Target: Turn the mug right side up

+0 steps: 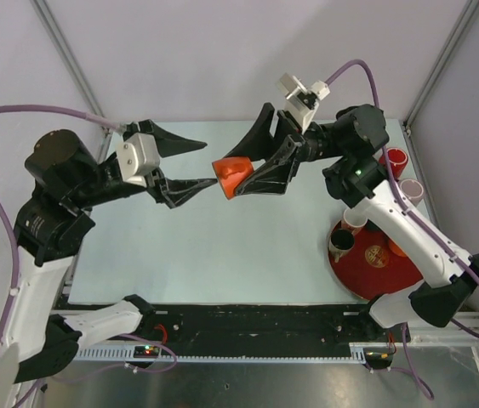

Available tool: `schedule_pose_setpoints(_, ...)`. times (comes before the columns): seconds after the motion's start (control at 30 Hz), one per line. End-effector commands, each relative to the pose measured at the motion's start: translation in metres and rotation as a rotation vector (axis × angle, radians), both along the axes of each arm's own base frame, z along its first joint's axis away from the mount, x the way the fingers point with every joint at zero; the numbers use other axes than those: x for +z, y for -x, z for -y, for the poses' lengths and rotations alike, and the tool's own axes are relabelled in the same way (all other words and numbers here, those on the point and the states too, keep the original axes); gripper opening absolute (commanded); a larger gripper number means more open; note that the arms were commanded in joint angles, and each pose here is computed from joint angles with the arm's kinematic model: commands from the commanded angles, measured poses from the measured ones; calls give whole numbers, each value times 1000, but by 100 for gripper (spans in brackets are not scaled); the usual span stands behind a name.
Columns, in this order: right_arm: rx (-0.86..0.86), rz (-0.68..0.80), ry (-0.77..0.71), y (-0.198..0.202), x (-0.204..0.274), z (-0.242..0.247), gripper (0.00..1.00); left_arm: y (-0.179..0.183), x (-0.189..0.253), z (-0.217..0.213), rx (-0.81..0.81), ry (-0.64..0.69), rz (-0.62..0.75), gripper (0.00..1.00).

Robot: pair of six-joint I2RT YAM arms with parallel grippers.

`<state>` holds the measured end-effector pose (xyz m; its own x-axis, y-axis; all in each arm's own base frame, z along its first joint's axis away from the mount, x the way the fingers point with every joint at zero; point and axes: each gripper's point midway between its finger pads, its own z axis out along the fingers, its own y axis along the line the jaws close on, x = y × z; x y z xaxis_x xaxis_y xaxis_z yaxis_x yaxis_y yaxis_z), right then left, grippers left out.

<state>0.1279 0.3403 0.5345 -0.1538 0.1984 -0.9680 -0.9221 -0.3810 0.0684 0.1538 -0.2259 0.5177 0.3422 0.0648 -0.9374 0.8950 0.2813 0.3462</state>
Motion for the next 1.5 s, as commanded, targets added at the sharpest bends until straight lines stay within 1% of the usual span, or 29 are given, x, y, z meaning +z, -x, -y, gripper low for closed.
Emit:
schedule_pose_setpoints(0.0, -7, 20, -26, -1, 10, -6, 0, -3, 28, 2, 20, 79, -9, 66)
schedule_pose_setpoints(0.1, 5, 26, -26, -1, 11, -10, 0, -8, 29, 5, 25, 86, -18, 62)
schedule_pose_setpoints(0.17, 13, 28, -22, -2, 12, -12, 0, -13, 24, 7, 43, 78, -20, 57)
schedule_pose_setpoints(0.23, 20, 26, -7, -4, 10, -15, 0, -25, 18, 6, 94, 60, -1, 48)
schedule_pose_setpoints(0.3, 13, 19, 13, -9, 6, -19, 0, -34, 11, 5, 132, 40, 13, 31)
schedule_pose_setpoints(0.33, 5, 14, 21, -13, 5, -21, 0, -37, 8, 5, 141, 35, 6, 16)
schedule_pose_setpoints(0.37, -21, -3, 28, -21, 3, -23, 0, -38, 6, 5, 149, 34, -4, 8)
schedule_pose_setpoints(0.43, -95, -50, 38, -41, 0, -23, 17, -43, 3, 2, 188, 53, -46, 2)
schedule_pose_setpoints(0.47, -146, -75, 40, -54, -1, -21, 33, -52, 1, -3, 252, 77, -95, 1)
schedule_pose_setpoints(0.5, -215, -117, 42, -69, -4, -18, 46, -62, 0, -9, 324, 104, -136, 1)
schedule_pose_setpoints(0.57, -370, -199, 48, -101, -10, -10, 75, -88, -8, -30, 529, 174, -242, 0)
schedule_pose_setpoints(0.6, -464, -221, 45, -117, -12, -4, 87, -100, -13, -45, 648, 216, -295, 0)
schedule_pose_setpoints(0.63, -597, -278, 70, -139, -22, 2, 93, -108, -20, -56, 734, 239, -335, 0)
schedule_pose_setpoints(0.7, -813, -301, 119, -166, -37, 13, 98, -119, -32, -75, 878, 285, -405, 0)
schedule_pose_setpoints(0.77, -964, -299, 182, -179, -49, 19, 99, -126, -45, -89, 990, 318, -461, 0)
schedule_pose_setpoints(0.87, -1155, -258, 256, -182, -61, 16, 99, -131, -67, -97, 1085, 322, -542, 0)
schedule_pose_setpoints(0.97, -1317, -199, 278, -172, -64, 7, 99, -132, -82, -91, 1088, 303, -603, 0)
schedule_pose_setpoints(1.07, -1446, -118, 300, -165, -63, -2, 93, -136, -92, -87, 1096, 280, -628, 0)
schedule_pose_setpoints(1.17, -1473, -53, 299, -153, -62, -16, 86, -137, -96, -86, 1098, 270, -635, 0)
schedule_pose_setpoints(1.27, -1469, -9, 297, -148, -61, -27, 83, -136, -94, -83, 1082, 273, -640, 0)
schedule_pose_setpoints(1.4, -1477, 24, 336, -157, -74, -35, 76, -136, -94, -81, 1069, 264, -637, 0)
schedule_pose_setpoints(1.47, -1463, 16, 335, -163, -77, -38, 70, -136, -98, -81, 1070, 250, -637, 0)
